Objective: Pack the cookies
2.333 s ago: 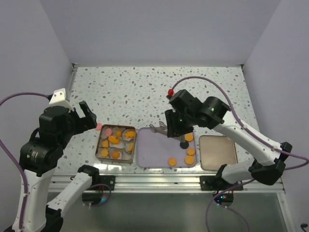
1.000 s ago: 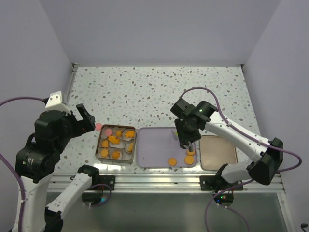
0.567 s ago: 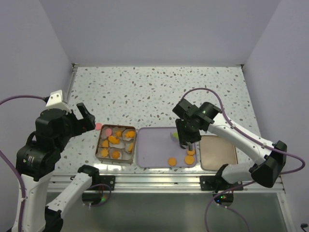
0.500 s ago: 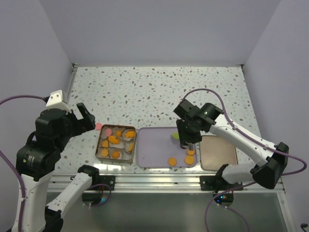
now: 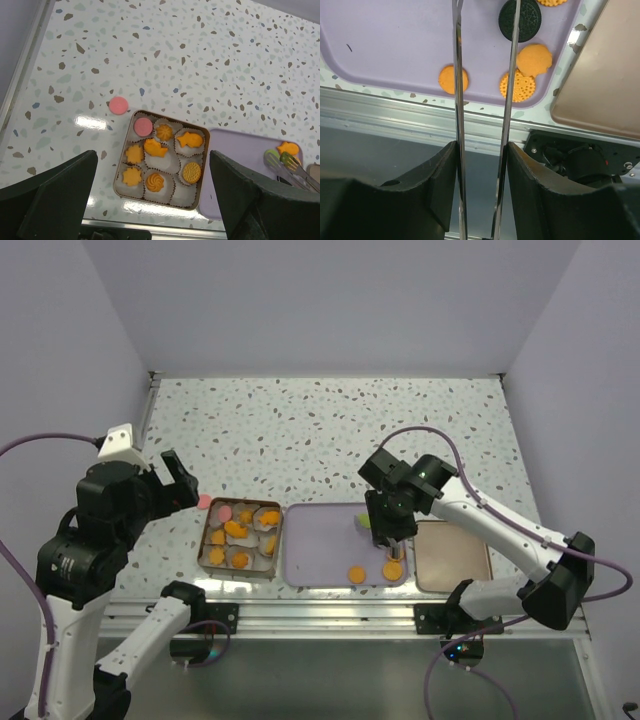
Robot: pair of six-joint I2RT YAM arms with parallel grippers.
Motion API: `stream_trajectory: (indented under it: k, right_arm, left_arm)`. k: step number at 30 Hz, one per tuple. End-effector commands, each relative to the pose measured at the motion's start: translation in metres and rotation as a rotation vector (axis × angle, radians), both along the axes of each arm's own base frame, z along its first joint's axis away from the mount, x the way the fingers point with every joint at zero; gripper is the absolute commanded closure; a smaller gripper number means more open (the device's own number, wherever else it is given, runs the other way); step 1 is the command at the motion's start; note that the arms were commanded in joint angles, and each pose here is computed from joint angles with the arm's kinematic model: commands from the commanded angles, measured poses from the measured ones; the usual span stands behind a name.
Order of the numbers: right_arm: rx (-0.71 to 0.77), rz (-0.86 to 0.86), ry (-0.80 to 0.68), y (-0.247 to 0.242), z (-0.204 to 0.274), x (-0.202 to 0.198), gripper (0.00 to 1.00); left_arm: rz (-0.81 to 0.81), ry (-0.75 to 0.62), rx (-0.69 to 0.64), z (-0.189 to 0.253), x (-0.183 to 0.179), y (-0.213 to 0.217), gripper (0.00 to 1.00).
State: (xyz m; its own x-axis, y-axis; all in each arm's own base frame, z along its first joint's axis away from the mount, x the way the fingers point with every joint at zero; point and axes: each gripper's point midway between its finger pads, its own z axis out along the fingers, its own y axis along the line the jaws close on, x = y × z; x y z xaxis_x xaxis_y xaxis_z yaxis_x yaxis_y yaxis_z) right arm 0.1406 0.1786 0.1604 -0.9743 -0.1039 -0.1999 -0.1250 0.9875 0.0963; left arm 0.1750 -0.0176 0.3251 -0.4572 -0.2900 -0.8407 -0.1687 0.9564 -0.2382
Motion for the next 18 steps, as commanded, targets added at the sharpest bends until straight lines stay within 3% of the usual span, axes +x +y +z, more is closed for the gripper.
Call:
stream_trajectory:
  k: [1, 7, 13, 18]
  right_arm:
    - [0.027, -0.008, -0.027, 0.01, 0.007, 0.01, 0.54]
    - [0.028, -0.006, -0.016, 0.012, 0.002, 0.01, 0.57]
    - [0.047, -0.01, -0.011, 0.014, 0.006, 0.008, 0.66]
    - [0.154, -0.007, -0.06, 0.033, 0.035, 0.016, 0.71]
  left_arm:
    - [-0.014, -0.042, 0.015, 0.01, 0.009, -0.002, 0.0]
    - [-0.004, -0.044, 0.043, 0.012, 0.008, 0.004, 0.0]
    - [0.006, -0.04, 0.069, 0.011, 0.007, 0.008, 0.0]
    - [0.011, -0.043, 0.091, 0.011, 0.008, 0.011, 0.0]
